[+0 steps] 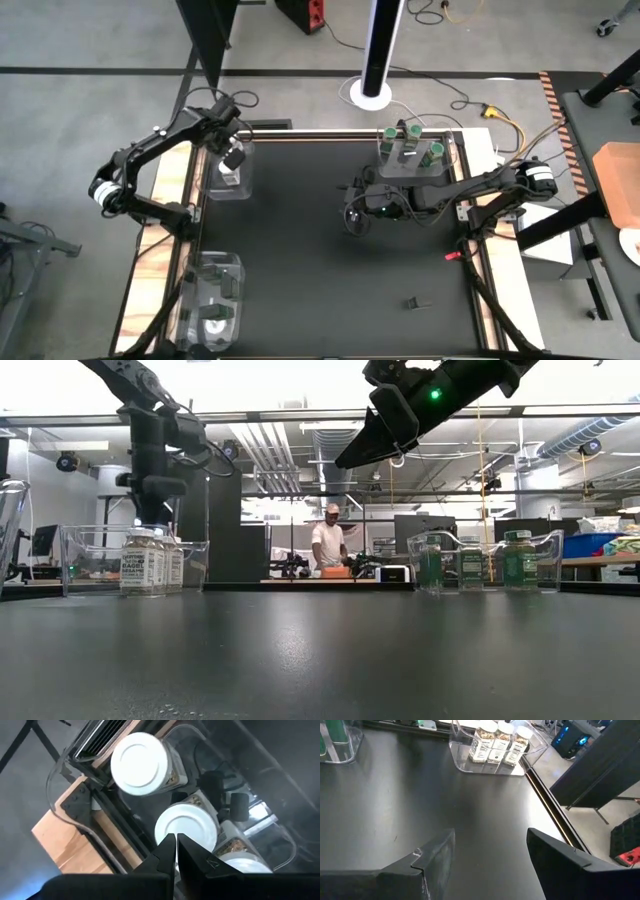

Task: Sort spices by type
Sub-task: Adjust the white seasoning bottles in the top left transparent bin

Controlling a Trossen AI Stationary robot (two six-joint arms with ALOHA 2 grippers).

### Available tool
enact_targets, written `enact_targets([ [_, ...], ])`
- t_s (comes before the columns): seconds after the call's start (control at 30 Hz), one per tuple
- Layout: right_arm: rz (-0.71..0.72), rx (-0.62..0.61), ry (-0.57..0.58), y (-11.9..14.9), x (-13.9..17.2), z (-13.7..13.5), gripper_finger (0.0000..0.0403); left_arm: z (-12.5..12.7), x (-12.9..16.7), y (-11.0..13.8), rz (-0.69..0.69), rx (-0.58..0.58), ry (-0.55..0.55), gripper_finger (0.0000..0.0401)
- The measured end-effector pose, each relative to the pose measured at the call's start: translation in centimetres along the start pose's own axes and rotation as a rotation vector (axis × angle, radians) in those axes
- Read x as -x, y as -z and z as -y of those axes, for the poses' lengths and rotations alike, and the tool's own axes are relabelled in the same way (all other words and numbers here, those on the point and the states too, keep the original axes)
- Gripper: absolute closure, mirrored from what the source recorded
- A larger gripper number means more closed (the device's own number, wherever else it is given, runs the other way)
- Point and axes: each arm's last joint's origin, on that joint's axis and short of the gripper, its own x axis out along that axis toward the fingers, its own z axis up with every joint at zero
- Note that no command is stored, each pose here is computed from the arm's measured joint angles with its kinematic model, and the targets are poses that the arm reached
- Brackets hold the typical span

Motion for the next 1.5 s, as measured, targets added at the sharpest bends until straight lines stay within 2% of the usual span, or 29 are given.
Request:
enact_targets([
  [0.2, 0.0, 0.002, 0.0, 0.0, 0.0, 0.0, 0.0158, 0.18, -0.04, 0.02, 0.004, -0.001, 0.048, 0.0401],
  [0.43, 0.0, 0.002, 0.0, 0.0, 0.0, 0.0, 0.0149, 0.22, -0.06, 0.03, 0.003, -0.002, 0.054, 0.0401],
  [0.6, 0.0, -0.004, 0.0, 0.0, 0.0, 0.0, 0.0155, 0.6, 0.0, -0.03, 0.014, -0.009, 0.108, 0.0401],
  [0.77, 0.0, -0.008, 0.0, 0.0, 0.0, 0.0, 0.0163, 0.82, 0.06, -0.06, 0.016, -0.022, 0.11, 0.0401],
  [0.9, 0.0, -0.009, 0.0, 0.0, 0.0, 0.0, 0.0164, 0.77, 0.06, 0.02, 0.006, -0.025, 0.088, 0.0401],
  [1.07, 0.0, -0.009, 0.0, 0.0, 0.0, 0.01, 0.0156, 0.37, 0.1, 0.09, -0.006, -0.018, -0.045, 0.0401],
  [1.5, 0.0, -0.011, 0.005, 0.0, -0.06, 0.15, 0.0163, 0.44, 0.1, 0.01, 0.005, -0.009, -0.022, 0.0401],
])
